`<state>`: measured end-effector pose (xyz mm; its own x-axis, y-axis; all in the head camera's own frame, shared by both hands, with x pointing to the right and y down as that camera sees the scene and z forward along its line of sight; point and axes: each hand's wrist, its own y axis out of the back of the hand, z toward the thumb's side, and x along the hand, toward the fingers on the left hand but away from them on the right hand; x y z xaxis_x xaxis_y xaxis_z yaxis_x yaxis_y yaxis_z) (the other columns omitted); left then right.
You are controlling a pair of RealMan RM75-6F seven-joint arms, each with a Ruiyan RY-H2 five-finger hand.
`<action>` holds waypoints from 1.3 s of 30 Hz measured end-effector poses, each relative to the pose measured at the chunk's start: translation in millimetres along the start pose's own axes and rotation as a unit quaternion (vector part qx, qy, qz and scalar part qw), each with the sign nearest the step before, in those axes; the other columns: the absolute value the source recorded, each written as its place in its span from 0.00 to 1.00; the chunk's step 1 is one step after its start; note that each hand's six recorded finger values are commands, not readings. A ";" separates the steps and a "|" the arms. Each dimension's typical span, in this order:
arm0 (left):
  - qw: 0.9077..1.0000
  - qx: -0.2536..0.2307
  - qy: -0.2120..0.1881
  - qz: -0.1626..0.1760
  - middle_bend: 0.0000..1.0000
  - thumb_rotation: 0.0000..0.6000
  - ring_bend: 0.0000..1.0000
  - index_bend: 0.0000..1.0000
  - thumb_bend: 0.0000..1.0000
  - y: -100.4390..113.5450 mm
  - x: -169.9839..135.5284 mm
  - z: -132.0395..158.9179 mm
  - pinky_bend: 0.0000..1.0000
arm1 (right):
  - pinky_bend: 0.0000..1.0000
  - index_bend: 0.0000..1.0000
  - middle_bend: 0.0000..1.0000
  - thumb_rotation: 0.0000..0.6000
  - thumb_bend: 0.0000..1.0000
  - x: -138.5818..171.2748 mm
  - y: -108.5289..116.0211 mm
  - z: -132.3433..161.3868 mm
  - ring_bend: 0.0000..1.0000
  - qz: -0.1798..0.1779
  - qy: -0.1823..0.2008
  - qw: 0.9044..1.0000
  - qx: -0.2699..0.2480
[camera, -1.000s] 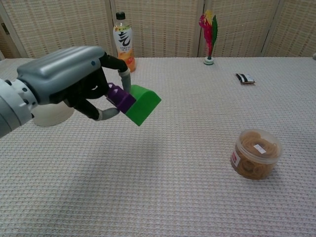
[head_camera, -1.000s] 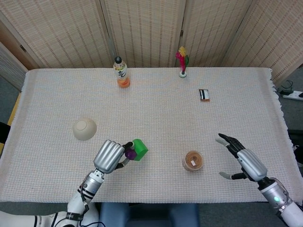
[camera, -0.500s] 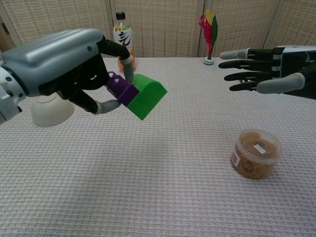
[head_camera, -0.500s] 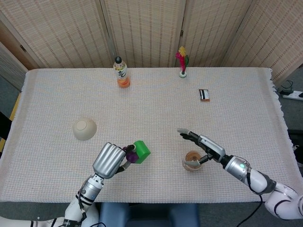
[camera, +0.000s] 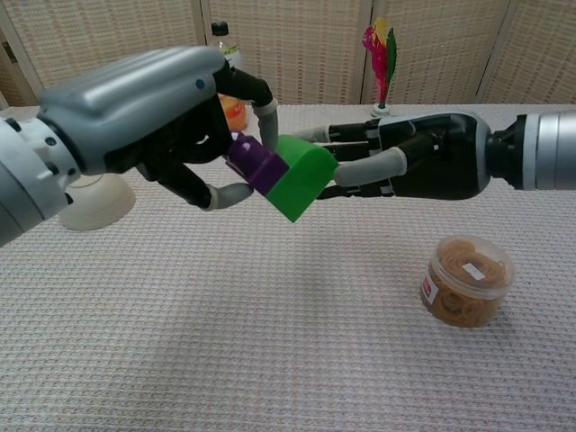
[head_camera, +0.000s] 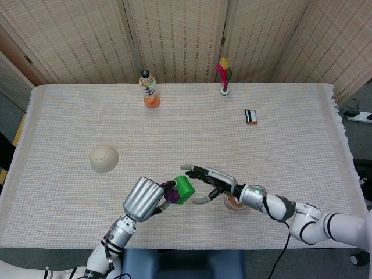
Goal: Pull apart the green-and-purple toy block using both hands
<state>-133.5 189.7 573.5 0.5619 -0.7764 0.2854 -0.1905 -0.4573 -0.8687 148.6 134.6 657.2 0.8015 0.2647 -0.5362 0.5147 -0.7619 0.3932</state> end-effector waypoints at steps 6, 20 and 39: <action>1.000 -0.006 -0.002 -0.008 1.00 1.00 1.00 0.76 0.45 -3.3 2.2 3.9 1.00 | 0.00 0.34 0.08 1.00 0.24 -11.6 -3.4 1.6 0.03 0.004 -0.001 1.000 -0.002; 1.000 -0.002 -0.015 -0.001 1.00 1.00 1.00 0.76 0.45 -2.4 6.3 11.0 1.00 | 0.49 0.64 0.37 1.00 0.24 -28.2 -5.8 1.5 0.35 -0.009 -0.002 1.000 -0.001; 0.999 -0.003 -0.012 0.039 1.00 1.00 1.00 0.76 0.45 24.9 17.4 4.9 1.00 | 0.63 0.75 0.47 1.00 0.24 -25.2 6.9 -15.4 0.44 -0.060 -0.016 0.998 0.032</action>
<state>-124.5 166.9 554.9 0.5642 -0.7994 0.2064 -0.2404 -0.3982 -0.8853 136.7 131.7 684.9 0.7252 0.3375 -0.6002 0.5843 -0.7628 0.2770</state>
